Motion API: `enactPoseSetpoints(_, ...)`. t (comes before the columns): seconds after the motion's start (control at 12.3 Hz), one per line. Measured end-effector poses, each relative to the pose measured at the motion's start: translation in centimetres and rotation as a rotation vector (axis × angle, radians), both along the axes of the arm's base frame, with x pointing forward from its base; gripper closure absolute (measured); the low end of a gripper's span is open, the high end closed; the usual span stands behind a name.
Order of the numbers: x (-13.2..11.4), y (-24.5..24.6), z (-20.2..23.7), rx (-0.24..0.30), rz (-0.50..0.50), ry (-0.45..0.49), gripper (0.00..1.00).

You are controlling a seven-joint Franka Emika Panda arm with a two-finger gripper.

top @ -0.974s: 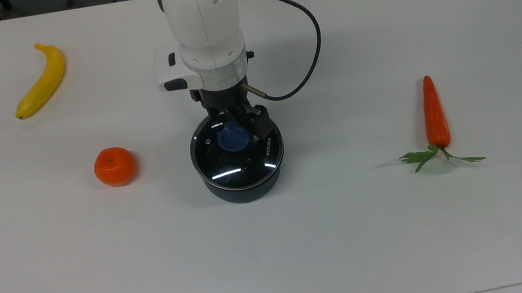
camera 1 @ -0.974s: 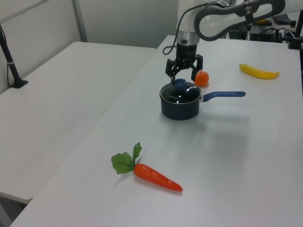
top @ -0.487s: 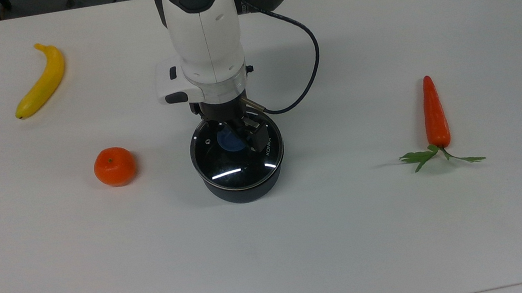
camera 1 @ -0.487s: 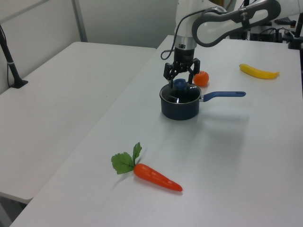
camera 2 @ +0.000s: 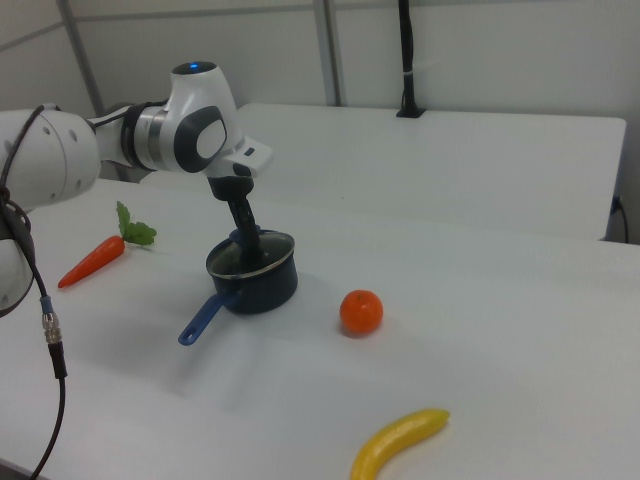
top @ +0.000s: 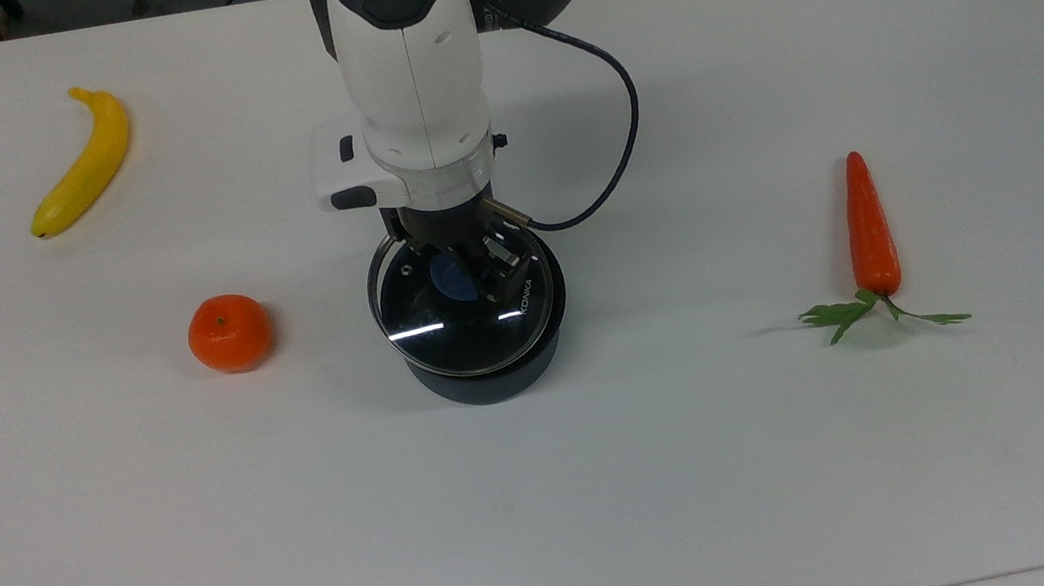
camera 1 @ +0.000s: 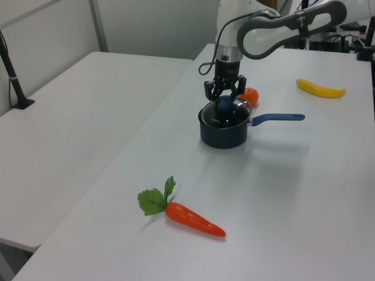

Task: Open lid
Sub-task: 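Lift the glass lid off the saucepan and carry it beside the banana, then lower the glass lid onto the table between banana and orange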

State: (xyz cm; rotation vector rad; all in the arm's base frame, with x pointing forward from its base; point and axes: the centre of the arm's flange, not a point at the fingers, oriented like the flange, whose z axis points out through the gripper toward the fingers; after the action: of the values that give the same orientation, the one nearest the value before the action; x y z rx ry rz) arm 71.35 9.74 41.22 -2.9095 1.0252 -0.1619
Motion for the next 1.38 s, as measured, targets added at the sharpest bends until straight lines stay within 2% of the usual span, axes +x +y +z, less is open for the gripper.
enactPoseSetpoints(0.32, -0.3, -0.9, 2.7, -0.003, 0.018, -0.021, 0.44)
enactPoseSetpoints(0.57, -2.4, -3.9, 5.7, 0.025, 0.072, 0.04, 0.44)
enactPoseSetpoints(0.73, -4.5, -7.8, 5.6, 0.06, 0.09, 0.078, 0.44)
enactPoseSetpoints(0.89, -6.9, -13.2, 5.8, 0.12, 0.134, 0.082, 0.44)
enactPoseSetpoints(0.97, -8.4, -15.9, 5.8, 0.131, 0.155, 0.083, 0.44)
enactPoseSetpoints(1.22, -11.8, -20.2, 2.8, 0.147, 0.217, 0.133, 0.44)
enactPoseSetpoints(1.38, -12.6, -21.7, -0.5, 0.128, 0.232, 0.106, 0.44)
